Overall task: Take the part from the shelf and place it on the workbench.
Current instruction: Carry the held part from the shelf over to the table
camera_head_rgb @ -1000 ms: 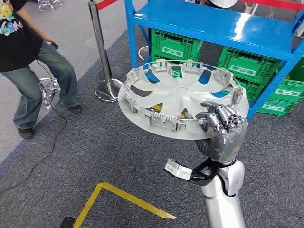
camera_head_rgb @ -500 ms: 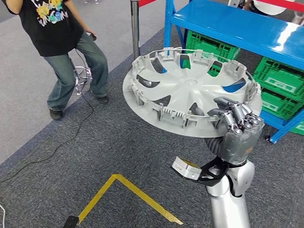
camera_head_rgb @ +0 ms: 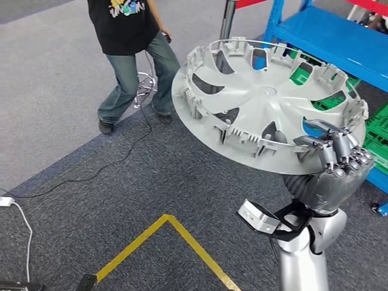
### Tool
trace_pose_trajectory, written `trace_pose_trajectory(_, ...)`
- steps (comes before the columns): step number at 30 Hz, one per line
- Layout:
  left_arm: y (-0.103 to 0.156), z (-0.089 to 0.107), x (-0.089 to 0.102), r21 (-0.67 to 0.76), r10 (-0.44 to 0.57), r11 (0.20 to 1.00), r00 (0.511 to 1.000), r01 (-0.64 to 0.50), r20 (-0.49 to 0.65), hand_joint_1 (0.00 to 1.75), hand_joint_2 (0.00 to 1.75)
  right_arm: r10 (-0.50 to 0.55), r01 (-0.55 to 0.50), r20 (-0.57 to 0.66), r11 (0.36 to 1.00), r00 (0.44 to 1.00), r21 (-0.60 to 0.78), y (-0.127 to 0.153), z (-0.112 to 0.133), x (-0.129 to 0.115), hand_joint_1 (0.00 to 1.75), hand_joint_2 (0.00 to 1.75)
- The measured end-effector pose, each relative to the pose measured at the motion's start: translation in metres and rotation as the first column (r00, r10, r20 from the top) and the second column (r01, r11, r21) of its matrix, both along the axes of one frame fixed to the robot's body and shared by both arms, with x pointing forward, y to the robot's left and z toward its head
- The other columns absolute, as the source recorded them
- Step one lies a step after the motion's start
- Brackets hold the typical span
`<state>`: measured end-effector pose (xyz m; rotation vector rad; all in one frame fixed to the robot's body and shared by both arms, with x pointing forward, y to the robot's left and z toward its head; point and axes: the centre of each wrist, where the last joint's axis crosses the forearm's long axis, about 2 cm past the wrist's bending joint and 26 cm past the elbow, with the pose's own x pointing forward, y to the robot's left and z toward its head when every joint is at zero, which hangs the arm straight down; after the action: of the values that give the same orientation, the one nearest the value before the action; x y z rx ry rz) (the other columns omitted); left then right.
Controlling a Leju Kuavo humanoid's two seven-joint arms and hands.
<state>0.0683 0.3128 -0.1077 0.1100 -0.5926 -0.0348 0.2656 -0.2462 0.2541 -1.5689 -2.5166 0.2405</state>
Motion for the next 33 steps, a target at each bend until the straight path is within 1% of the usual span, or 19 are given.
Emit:
trace_pose_trajectory(4,0.001,0.001,0.003,0.001,0.001,1.0,1.0,-0.001,0.003,0.0,0.0,-0.011,0.011,-0.001,1.0,1.0,0.006,-0.003,-0.001,-0.001,1.75,1.75)
trace_pose_trajectory(10,-0.001,0.0,0.003,-0.002,0.001,1.0,1.0,-0.001,-0.001,0.0,0.0,-0.02,0.02,0.002,1.0,1.0,0.008,-0.006,0.0,-0.002,1.75,1.75)
trace_pose_trajectory(14,0.001,0.0,-0.001,-0.002,0.001,1.0,1.0,-0.001,-0.012,0.0,0.0,-0.022,0.022,0.003,1.0,1.0,0.011,-0.006,0.0,-0.001,1.75,1.75)
trace_pose_trajectory(18,0.001,0.001,0.004,-0.003,0.001,1.0,1.0,-0.001,-0.007,0.0,0.0,-0.029,0.028,0.004,1.0,1.0,0.012,-0.008,0.0,-0.002,1.75,1.75)
trace_pose_trajectory(22,0.002,0.0,0.003,-0.006,0.001,1.0,1.0,-0.001,-0.015,0.0,0.0,-0.033,0.033,0.001,0.999,0.999,0.013,-0.009,0.0,-0.002,1.75,1.75)
trace_pose_trajectory(26,0.003,0.001,0.005,-0.006,0.001,1.0,1.0,-0.002,-0.015,0.0,0.0,-0.037,0.037,0.0,0.999,0.999,0.013,-0.01,-0.001,-0.002,1.75,1.75)
trace_pose_trajectory(30,0.002,0.0,0.001,-0.008,0.002,1.0,1.0,-0.002,-0.024,0.0,0.0,-0.038,0.038,0.0,0.999,0.999,0.014,-0.01,-0.001,-0.002,1.75,1.75)
trace_pose_trajectory(33,0.001,0.001,0.004,-0.012,0.002,1.0,1.0,-0.002,-0.019,0.0,0.0,-0.04,0.04,-0.002,0.999,0.999,0.016,-0.011,-0.002,-0.002,1.75,1.75)
